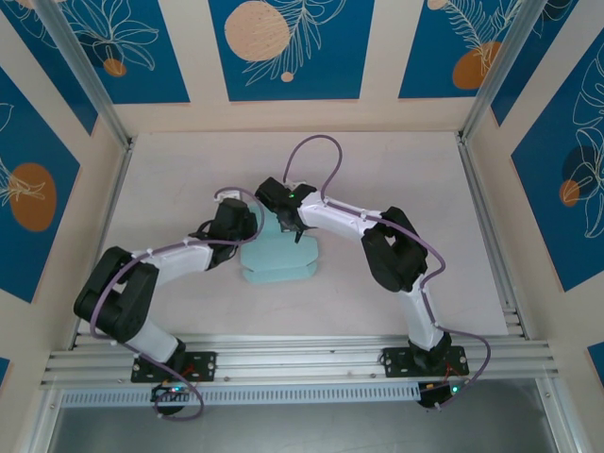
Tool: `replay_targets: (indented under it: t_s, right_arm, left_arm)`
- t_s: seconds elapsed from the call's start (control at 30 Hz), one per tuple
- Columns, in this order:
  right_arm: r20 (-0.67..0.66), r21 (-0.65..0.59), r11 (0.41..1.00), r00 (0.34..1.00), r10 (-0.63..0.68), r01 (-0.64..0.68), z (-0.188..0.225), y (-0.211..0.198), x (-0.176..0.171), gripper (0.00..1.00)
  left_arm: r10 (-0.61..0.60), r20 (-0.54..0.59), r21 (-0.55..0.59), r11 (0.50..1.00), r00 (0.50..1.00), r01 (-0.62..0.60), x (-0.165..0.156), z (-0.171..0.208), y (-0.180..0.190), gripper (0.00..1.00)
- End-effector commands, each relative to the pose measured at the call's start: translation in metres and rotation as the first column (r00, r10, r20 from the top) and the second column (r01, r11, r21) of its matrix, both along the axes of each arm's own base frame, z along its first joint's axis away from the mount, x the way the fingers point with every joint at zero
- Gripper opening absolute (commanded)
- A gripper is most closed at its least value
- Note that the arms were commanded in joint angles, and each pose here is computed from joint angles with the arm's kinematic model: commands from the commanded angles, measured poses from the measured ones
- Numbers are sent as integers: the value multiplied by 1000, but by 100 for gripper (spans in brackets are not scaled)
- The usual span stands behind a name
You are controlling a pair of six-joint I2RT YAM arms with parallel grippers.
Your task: Fold the paper box
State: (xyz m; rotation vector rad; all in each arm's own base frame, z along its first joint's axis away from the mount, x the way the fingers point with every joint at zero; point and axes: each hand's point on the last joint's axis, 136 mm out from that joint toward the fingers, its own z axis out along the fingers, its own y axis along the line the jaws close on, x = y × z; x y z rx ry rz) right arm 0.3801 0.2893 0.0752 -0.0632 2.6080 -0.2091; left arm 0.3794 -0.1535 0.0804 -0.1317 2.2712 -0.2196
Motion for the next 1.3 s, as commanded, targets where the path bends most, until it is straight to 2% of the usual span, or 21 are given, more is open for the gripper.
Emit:
replay_targets:
  t_s: [0.0, 0.23, 0.37, 0.47, 0.57, 0.8, 0.9, 1.07, 1.27]
  right_arm:
    - [-52, -50, 999, 998, -23, 21, -11, -12, -4, 0]
    - [-58, -32, 999, 998, -23, 21, -9, -10, -7, 0]
    - [-61, -24, 1000, 998, -17, 16, -9, -7, -9, 0]
    - [-64, -23, 1000, 998, -19, 17, -10, -7, -11, 0]
    - [-68, -24, 999, 997, -25, 23, -12, -8, -12, 0]
    - [-66, -35, 998, 997, -46, 43, -16, -12, -13, 0]
    - [-59, -53, 998, 997, -40, 37, -19, -12, -10, 0]
    - [-42, -161, 986, 998, -46, 39, -28, -22, 0, 0]
    - [-11, -354, 930, 994, -108, 98, -37, -51, 0, 0]
  left_arm:
    - [-26, -53, 14, 1000, 998, 27, -8, -21, -4, 42]
    - [62, -112, 97, 994, 992, -51, -11, -40, 8, 32]
    - [107, -120, 106, 990, 987, -94, -7, -46, 10, 28]
    - [178, -106, 113, 980, 978, -166, -4, -46, 18, 15]
    - [250, -80, 141, 961, 965, -238, -1, -39, 29, 11]
    - [386, -55, 229, 903, 921, -365, -7, -35, 52, 6]
    - [357, -57, 204, 918, 933, -339, -6, -34, 46, 6]
    - [355, -41, 165, 924, 934, -344, -9, -31, 46, 6]
    - [415, -30, 145, 902, 910, -406, -11, -32, 53, 5]
